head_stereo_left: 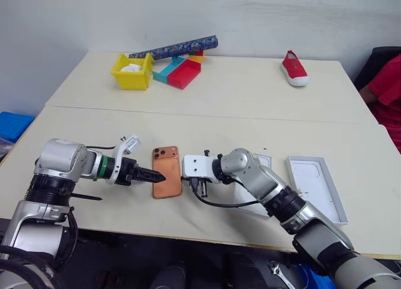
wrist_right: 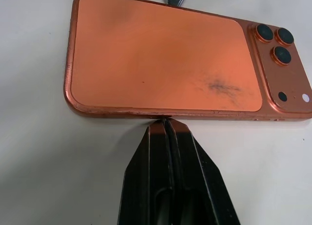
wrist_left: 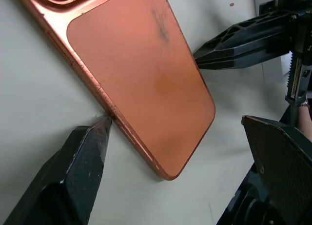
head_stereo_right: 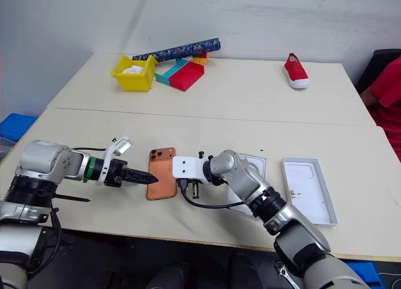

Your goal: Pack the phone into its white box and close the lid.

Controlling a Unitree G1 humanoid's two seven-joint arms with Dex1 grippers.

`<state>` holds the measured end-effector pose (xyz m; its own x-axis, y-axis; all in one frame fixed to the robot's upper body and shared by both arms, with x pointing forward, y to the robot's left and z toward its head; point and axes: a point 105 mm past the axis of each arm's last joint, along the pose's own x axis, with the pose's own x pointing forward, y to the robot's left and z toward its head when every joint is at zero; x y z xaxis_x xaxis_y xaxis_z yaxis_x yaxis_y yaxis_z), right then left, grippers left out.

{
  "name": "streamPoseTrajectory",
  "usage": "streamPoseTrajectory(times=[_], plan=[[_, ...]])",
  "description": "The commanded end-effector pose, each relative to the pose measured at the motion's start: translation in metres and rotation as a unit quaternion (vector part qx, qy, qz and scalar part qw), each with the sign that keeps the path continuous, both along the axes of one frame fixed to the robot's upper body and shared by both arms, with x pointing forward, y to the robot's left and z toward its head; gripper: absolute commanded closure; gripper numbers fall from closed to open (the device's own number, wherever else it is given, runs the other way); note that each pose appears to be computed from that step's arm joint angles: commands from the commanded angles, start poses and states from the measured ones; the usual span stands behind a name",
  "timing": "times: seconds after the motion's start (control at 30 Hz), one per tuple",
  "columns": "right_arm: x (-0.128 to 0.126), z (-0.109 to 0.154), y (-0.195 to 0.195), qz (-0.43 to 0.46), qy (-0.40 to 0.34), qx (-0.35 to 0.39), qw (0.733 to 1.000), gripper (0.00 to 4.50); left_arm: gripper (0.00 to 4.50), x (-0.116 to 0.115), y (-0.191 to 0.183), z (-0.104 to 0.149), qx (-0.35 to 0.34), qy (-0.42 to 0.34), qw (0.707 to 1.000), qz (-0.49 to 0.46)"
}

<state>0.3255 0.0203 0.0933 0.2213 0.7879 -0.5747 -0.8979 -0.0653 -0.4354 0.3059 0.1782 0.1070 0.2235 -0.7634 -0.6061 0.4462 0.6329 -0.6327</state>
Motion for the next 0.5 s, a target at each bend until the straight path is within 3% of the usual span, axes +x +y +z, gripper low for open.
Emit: streamPoseTrajectory(times=[0.03,0.27,0.5], plan=[[0.000,0.007,0.004,0.004,-0.006,0.015,1.000,4.48,0.00,-0.018,-0.028,-0.026,-0.052,0.087,0.995,-0.015],[0.000,0.005,-0.003,-0.005,-0.005,0.017,1.000,4.48,0.00,-0.015,-0.031,-0.014,-0.112,0.095,0.989,0.003],[-0.004,0.011,0.005,0.000,0.012,0.044,0.999,4.48,0.00,-0.021,-0.032,-0.024,-0.089,0.097,0.991,0.002]])
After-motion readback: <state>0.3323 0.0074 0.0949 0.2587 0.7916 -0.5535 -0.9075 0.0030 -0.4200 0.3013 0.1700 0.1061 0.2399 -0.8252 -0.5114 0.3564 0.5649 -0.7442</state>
